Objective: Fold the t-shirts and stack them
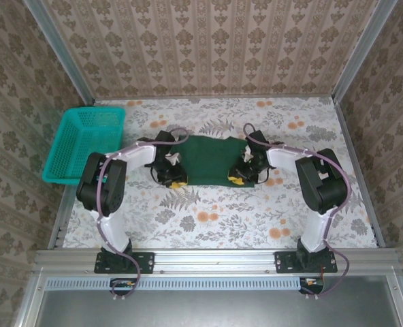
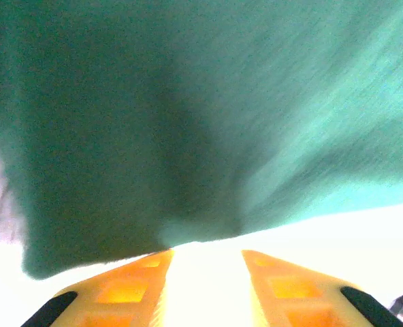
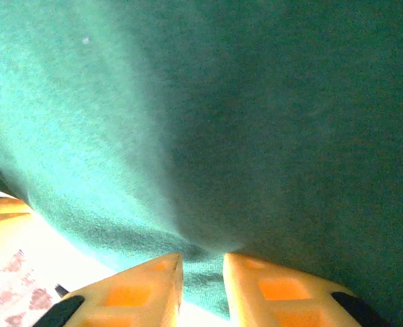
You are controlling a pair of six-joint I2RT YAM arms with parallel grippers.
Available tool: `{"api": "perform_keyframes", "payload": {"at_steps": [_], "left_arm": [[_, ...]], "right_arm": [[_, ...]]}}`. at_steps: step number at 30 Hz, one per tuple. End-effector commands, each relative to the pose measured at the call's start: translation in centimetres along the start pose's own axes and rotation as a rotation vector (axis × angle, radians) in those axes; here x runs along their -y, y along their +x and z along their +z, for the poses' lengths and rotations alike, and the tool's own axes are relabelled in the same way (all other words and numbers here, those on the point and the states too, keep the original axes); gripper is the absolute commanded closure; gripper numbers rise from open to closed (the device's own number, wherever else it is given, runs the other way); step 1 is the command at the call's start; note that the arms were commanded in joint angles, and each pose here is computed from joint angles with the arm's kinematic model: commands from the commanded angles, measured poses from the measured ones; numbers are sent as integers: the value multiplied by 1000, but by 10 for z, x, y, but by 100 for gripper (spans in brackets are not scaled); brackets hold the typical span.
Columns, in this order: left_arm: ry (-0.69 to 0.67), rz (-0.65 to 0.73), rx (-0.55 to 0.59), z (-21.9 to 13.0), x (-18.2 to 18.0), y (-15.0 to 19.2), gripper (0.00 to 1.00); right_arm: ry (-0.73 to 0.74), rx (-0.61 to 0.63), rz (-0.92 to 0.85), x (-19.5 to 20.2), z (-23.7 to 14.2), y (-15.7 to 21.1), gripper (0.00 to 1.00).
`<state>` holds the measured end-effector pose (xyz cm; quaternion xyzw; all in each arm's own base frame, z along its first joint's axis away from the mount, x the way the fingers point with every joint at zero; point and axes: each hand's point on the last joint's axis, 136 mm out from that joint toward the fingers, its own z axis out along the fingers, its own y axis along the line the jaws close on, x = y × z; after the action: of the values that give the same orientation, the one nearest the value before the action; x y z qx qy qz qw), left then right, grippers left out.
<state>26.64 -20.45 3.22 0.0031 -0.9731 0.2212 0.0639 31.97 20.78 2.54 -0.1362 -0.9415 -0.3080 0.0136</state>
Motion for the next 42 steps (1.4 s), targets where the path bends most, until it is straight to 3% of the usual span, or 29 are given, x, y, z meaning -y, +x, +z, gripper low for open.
{"api": "perform_keyframes", "payload": {"at_steps": [1,6,11,13,15,22,28,33,37,42], "left_arm": [[-16,26,8,-18,-4,22,70],[22,74,106,-63,24,6,59],[64,123,190,-97,53,-60,50],[59,167,196,-97,65,-88,50],[49,204,209,-97,76,-115,50],[119,238,197,-67,115,-171,48],[73,160,178,-23,88,-194,48],[-240,65,219,-14,20,-210,53],[-312,4,190,-2,-9,-211,53],[-344,1,220,-18,-12,-211,52]], "right_arm": [[76,-31,-35,24,-1,28,65],[-73,63,-145,-21,-39,29,46],[-142,243,-152,-47,-92,-22,44],[-88,313,-123,-35,-105,-51,44],[-49,341,-81,-23,-113,-79,52],[23,262,7,-6,-88,-127,66],[85,206,64,17,-59,-147,69],[130,174,139,46,-49,-163,70],[125,174,174,54,-52,-176,65],[117,241,141,41,-79,-188,54]]}}
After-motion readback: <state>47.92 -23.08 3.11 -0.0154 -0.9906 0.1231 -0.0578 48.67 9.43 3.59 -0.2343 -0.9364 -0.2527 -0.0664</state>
